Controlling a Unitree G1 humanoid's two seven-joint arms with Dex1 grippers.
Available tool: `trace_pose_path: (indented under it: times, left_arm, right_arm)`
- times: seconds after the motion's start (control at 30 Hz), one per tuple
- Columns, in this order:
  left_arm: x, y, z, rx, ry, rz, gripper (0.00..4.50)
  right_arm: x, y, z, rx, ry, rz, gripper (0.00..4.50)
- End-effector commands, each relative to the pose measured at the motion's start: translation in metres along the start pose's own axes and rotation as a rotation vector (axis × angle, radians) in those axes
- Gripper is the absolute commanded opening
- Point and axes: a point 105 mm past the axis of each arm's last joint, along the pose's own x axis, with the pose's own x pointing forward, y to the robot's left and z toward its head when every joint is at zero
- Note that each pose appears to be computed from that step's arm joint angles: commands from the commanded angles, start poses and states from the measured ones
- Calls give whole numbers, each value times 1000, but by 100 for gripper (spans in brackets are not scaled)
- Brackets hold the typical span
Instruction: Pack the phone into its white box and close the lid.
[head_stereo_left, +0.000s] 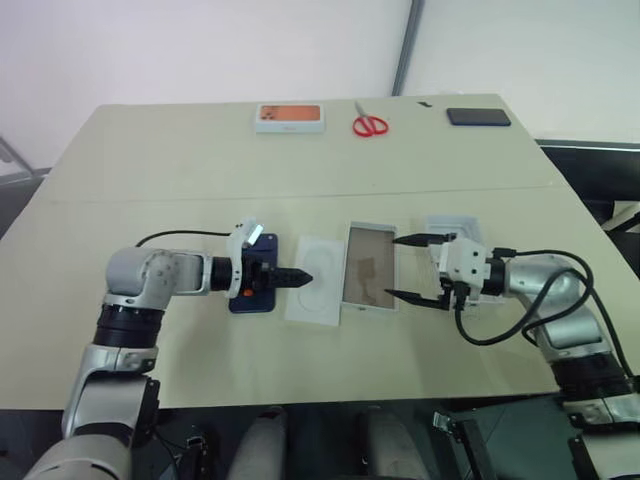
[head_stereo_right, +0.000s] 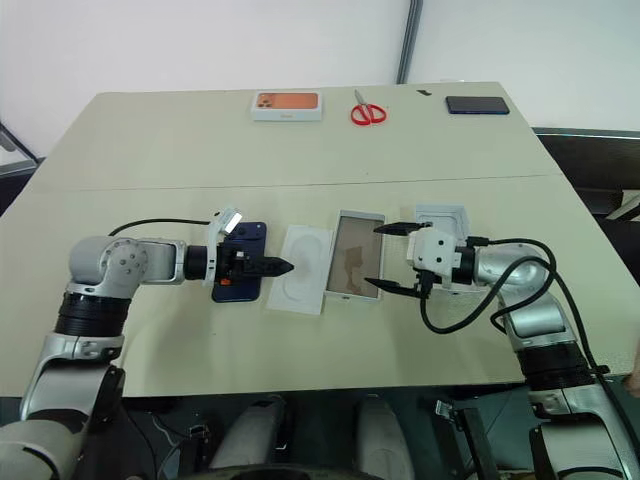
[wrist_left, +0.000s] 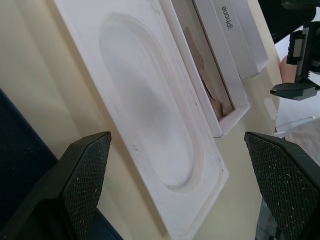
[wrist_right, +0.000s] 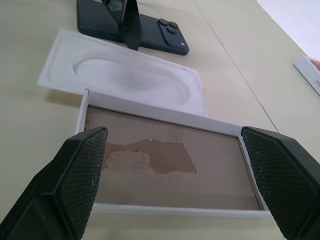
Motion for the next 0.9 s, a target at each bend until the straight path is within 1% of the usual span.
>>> trace_pose_path:
  times: [0.03, 0.17, 0.53, 0.6, 0.63, 0.67, 0.7, 0.83, 0.9]
  left_arm:
    - [6, 13, -15, -78, 44, 42, 365]
    - [8, 13, -18, -76, 53, 43, 170]
    - [7, 14, -19, -82, 54, 47, 170]
    - [8, 15, -19, -89, 50, 52, 116]
    - [8, 15, -19, -91, 48, 54, 82]
    - [9, 16, -18, -90, 46, 58, 34]
    - [8, 17, -18, -92, 45, 62, 3]
    - [5, 18, -14, -98, 28, 63, 3]
    - [2, 16, -9, -131, 3, 43, 3]
  right_arm:
    - [-1, -8, 12, -51, -27, -20, 450]
    - [-1, -7, 12, -52, -26, -24, 450]
    - [-1, -8, 12, -57, -23, -33, 450]
    - [-1, -8, 12, -57, -23, -35, 450]
    - [-1, -7, 12, -57, -23, -34, 450]
    - [-1, -7, 12, -57, -23, -33, 450]
    - [-1, -7, 12, -56, -22, -33, 450]
    - [-4, -7, 10, -51, -15, -32, 450]
    - [-4, -5, 9, -45, -12, -23, 450]
